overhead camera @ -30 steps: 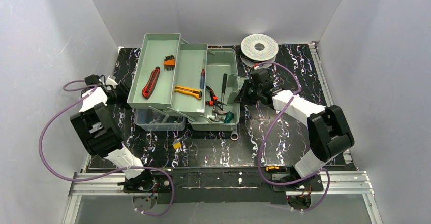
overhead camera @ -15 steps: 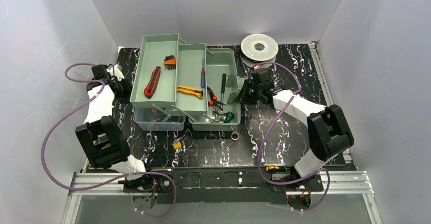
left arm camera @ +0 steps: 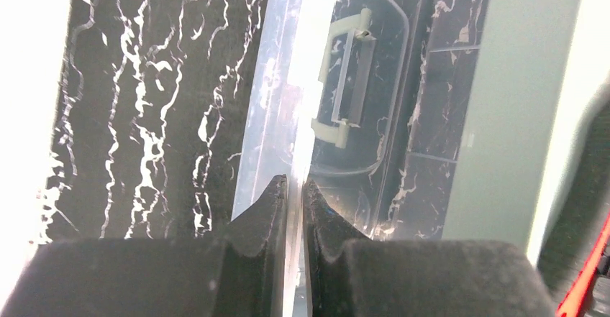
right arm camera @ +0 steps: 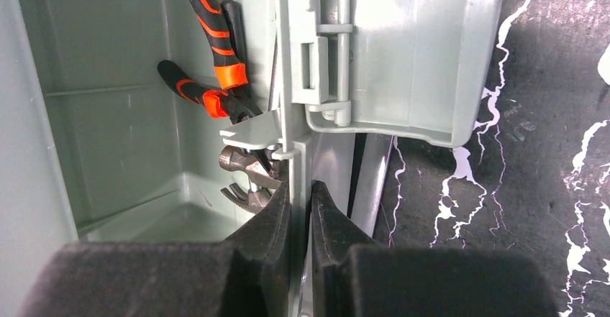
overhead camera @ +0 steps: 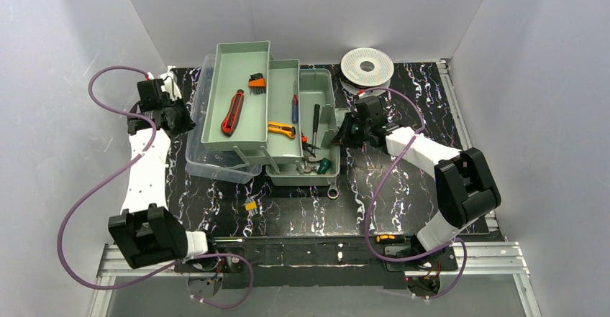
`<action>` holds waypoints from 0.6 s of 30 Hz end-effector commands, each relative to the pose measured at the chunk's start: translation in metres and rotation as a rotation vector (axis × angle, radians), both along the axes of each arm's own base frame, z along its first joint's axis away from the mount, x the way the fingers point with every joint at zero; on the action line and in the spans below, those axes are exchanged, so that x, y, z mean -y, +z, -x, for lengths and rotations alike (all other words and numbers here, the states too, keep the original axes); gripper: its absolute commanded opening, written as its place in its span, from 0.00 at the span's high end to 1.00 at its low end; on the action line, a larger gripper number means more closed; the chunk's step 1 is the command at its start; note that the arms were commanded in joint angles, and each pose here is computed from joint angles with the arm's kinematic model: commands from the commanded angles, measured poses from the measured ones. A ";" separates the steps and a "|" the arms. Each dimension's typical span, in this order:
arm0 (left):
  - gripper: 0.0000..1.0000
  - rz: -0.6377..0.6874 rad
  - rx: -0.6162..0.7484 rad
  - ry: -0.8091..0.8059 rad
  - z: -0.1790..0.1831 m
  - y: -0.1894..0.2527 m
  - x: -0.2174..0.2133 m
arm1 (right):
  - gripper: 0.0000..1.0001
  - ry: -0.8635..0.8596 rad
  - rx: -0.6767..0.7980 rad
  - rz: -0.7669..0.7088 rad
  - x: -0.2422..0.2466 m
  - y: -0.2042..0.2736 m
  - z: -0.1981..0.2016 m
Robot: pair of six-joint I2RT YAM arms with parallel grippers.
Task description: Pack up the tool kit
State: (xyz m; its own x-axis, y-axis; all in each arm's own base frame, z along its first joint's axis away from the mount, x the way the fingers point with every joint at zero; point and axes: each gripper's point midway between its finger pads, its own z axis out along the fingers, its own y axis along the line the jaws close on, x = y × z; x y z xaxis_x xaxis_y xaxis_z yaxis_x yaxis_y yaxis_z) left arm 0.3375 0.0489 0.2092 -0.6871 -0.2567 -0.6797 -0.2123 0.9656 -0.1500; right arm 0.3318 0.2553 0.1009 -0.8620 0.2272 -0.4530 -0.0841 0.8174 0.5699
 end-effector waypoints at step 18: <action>1.00 -0.789 0.406 -0.134 -0.015 0.170 0.115 | 0.75 0.150 0.124 -0.033 -0.063 0.065 0.013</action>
State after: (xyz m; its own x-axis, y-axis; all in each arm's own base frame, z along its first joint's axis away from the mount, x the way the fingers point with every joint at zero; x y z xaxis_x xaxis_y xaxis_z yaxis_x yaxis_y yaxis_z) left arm 0.3468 -0.0565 0.3281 -0.4552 0.4062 -0.7923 -0.0246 0.8838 0.4673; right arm 0.3198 0.2761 0.1031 -0.8595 0.1411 -0.4914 -0.1167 0.8817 0.4572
